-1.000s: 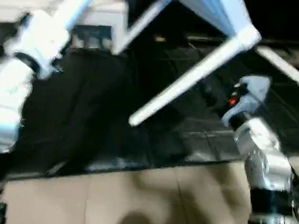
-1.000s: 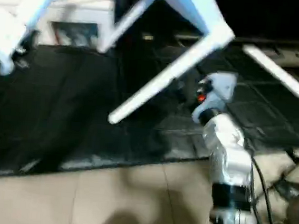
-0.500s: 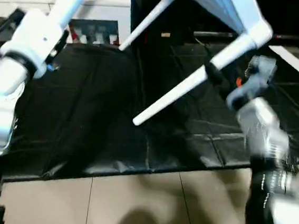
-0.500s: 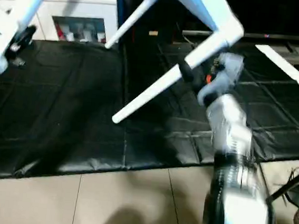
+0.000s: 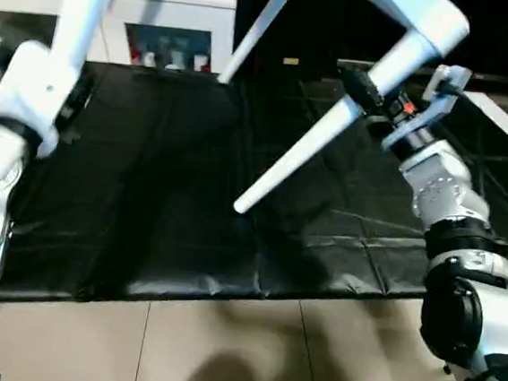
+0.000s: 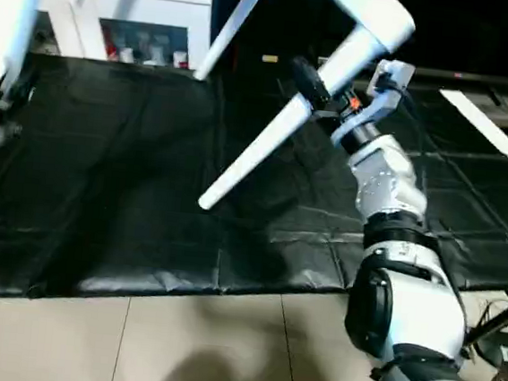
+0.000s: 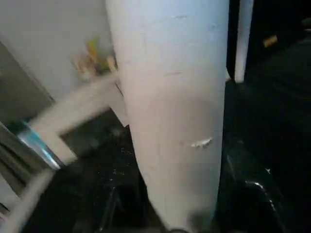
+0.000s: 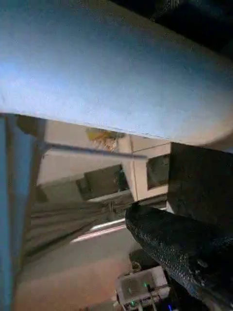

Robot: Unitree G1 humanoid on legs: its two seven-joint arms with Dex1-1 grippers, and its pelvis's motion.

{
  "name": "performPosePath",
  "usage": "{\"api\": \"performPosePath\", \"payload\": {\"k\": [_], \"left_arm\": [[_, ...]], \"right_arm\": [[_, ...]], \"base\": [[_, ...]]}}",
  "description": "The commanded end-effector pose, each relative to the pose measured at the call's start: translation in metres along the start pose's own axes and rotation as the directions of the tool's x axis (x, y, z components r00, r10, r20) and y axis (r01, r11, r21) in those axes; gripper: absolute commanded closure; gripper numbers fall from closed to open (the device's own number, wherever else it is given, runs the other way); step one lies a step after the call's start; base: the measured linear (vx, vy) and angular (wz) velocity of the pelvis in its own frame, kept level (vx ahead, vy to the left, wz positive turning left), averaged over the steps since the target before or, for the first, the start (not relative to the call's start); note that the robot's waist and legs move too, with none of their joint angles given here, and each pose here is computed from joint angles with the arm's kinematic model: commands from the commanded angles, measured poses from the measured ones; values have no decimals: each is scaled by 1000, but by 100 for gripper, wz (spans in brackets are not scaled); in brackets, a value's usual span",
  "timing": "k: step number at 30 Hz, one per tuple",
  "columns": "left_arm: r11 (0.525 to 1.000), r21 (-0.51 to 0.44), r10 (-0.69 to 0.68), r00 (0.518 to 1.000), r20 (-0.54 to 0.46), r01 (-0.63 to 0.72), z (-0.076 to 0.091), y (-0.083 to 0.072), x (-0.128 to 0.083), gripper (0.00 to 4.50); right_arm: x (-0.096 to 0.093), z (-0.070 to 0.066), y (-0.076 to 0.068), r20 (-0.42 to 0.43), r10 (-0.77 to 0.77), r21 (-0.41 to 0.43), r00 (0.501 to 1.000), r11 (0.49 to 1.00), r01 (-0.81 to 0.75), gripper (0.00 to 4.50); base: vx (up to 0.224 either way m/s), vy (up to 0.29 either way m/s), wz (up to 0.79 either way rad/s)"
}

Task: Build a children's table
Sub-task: Flip table

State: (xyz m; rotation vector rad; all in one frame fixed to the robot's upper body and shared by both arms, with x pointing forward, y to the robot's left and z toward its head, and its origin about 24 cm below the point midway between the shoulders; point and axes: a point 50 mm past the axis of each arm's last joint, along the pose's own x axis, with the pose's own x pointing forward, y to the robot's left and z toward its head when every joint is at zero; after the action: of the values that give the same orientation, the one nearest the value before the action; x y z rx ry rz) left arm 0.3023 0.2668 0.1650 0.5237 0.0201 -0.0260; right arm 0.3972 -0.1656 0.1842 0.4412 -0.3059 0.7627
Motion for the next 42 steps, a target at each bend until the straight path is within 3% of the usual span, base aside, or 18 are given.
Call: {"api": "performPosePath", "payload": {"k": [1,6,10,15,19,20,24,28,31,39,42], "left_arm": [[966,28,-248,952,-181,257,-43,-55,5,300],[960,-3,-273,936,-223,279,-58,-69,8,298],[962,-49,-272,927,-258,268,-73,-77,8,295],[965,-77,-263,916,-302,251,-95,-79,7,294],[972,-77,-236,922,-307,223,-104,-71,6,294],[973,-100,-227,929,-293,206,-105,-65,4,238],[976,-141,-198,946,-255,166,-105,-54,-3,224],[978,-189,-124,980,-157,94,-97,-35,-29,181],[977,-207,-67,992,-106,44,-90,-28,-39,148],[929,-369,82,991,108,-37,-65,-29,-66,94],[907,-417,117,984,137,-49,-60,-34,-73,79]], "right_arm": [[24,25,19,53,110,-104,993,989,-104,0],[28,32,22,30,124,-176,992,977,-117,0],[33,26,29,-23,148,-209,989,967,-149,0],[31,-5,43,-141,156,-227,978,956,-186,0],[22,-23,46,-167,107,-225,980,964,-143,0],[17,-28,46,-164,83,-227,983,967,-119,0],[3,-35,47,-151,39,-228,988,971,-73,0],[-35,-46,50,-120,-11,-216,993,976,-15,0],[-49,-51,53,-116,-14,-216,993,976,-12,0],[-89,-60,71,-21,-115,-227,993,968,108,0],[-98,-62,74,-3,-167,-231,986,959,162,0]], "base": [[0,0,0],[0,0,0],[0,0,0],[0,0,0],[0,0,0],[0,0,0],[0,0,0],[27,9,1],[17,8,0],[0,0,0],[0,0,0]]}}
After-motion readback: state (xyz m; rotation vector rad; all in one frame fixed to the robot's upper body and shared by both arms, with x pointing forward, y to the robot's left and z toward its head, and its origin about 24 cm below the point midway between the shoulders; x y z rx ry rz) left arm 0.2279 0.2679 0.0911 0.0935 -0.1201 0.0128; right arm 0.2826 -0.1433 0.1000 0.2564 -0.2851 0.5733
